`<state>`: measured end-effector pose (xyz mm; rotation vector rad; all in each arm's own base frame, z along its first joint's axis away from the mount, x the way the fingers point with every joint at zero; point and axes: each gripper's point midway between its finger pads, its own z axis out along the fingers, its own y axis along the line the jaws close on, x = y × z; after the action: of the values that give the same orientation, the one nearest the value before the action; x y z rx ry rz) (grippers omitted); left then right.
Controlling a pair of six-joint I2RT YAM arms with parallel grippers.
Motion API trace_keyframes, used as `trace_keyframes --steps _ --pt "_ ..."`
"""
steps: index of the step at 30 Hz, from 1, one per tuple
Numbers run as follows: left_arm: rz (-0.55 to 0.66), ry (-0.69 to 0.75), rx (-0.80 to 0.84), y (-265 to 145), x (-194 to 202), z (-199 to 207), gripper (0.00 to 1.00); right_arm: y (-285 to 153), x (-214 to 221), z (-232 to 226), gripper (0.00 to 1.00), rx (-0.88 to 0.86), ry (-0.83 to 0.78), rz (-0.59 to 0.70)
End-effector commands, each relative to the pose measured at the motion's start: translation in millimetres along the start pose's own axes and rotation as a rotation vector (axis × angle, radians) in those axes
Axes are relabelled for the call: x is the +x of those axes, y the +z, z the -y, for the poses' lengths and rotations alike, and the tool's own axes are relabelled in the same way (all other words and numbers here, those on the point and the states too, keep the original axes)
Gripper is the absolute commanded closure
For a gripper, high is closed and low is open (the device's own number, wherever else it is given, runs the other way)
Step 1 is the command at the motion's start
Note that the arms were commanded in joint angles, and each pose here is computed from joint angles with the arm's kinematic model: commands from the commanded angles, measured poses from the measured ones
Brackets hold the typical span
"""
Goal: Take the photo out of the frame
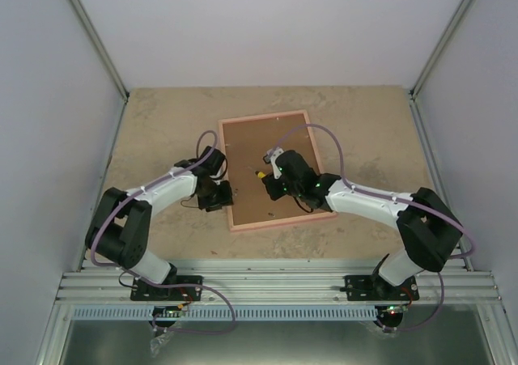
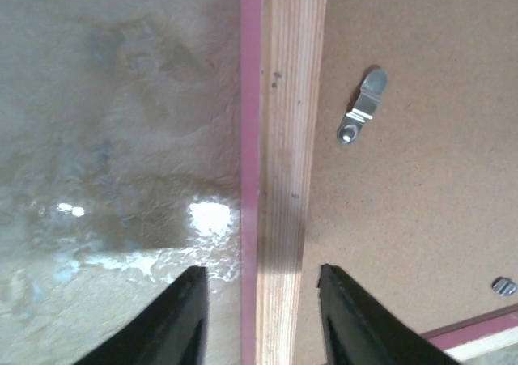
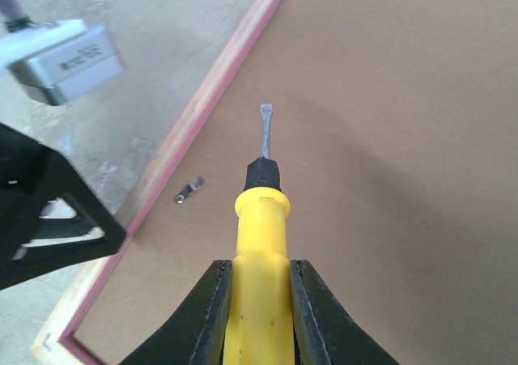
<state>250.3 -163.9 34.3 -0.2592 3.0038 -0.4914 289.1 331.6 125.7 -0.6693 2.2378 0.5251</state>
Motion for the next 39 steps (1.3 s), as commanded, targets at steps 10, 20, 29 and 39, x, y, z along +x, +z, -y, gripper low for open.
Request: trace_keyframes --steps 10,20,29,39 --pt "0.201 -0.038 0.024 -46 -124 6 0.4 2 -5 29 1.0 0.025 0.009 0.051" --pt "0.2 -0.023 -0.061 -11 -193 4 0.4 5 -7 33 1.0 0.008 0.005 0.057" --pt "0.121 -0.008 -0.062 22 -200 4 0.64 9 -10 36 1.0 0.013 -0.001 0.064" --pt "0.056 0.041 -0.01 22 -166 6 0.92 23 -22 30 1.0 -0.027 -0.04 0.059"
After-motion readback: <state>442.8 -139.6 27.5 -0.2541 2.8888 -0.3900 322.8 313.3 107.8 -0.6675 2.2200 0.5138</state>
